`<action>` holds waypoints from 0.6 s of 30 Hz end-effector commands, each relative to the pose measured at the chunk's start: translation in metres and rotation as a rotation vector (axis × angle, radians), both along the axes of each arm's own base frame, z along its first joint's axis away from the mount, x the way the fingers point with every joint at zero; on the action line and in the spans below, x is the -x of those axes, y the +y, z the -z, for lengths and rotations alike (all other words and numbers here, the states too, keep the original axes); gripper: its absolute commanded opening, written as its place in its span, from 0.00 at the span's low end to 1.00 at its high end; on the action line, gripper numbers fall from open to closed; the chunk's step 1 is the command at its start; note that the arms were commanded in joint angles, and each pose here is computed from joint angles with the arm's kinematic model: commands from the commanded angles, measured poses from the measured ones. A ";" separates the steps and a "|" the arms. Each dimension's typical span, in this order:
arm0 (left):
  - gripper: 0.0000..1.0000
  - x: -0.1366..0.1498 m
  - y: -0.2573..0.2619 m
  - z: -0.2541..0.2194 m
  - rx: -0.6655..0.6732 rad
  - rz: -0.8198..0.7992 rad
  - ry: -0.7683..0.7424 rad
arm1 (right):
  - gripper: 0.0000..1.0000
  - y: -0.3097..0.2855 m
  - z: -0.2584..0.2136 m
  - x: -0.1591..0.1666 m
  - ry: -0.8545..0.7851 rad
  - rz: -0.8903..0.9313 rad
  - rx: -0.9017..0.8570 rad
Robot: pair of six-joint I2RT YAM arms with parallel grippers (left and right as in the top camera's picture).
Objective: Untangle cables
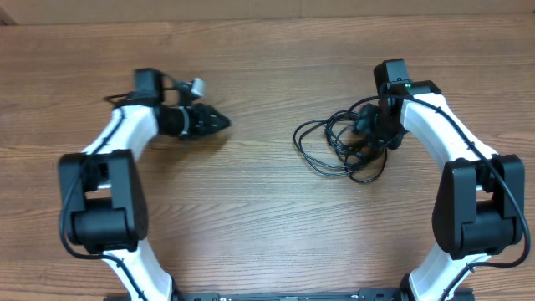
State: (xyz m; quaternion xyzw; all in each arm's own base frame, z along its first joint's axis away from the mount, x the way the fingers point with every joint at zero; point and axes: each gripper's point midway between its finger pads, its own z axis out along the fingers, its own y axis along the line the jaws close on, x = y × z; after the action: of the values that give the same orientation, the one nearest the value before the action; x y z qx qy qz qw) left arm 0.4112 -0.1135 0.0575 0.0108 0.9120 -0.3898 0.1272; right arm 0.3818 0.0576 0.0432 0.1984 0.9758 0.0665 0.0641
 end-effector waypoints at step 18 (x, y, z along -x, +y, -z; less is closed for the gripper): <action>0.57 0.026 -0.143 0.005 -0.448 -0.030 -0.012 | 0.72 0.031 -0.012 0.005 -0.008 -0.087 -0.208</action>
State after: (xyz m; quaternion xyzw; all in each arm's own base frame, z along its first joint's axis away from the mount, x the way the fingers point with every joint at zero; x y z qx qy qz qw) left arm 0.3788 -0.2488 0.0506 0.0651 0.9696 -0.2115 0.1046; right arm 0.3762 0.0968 0.0516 0.1612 0.9690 0.1848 0.0305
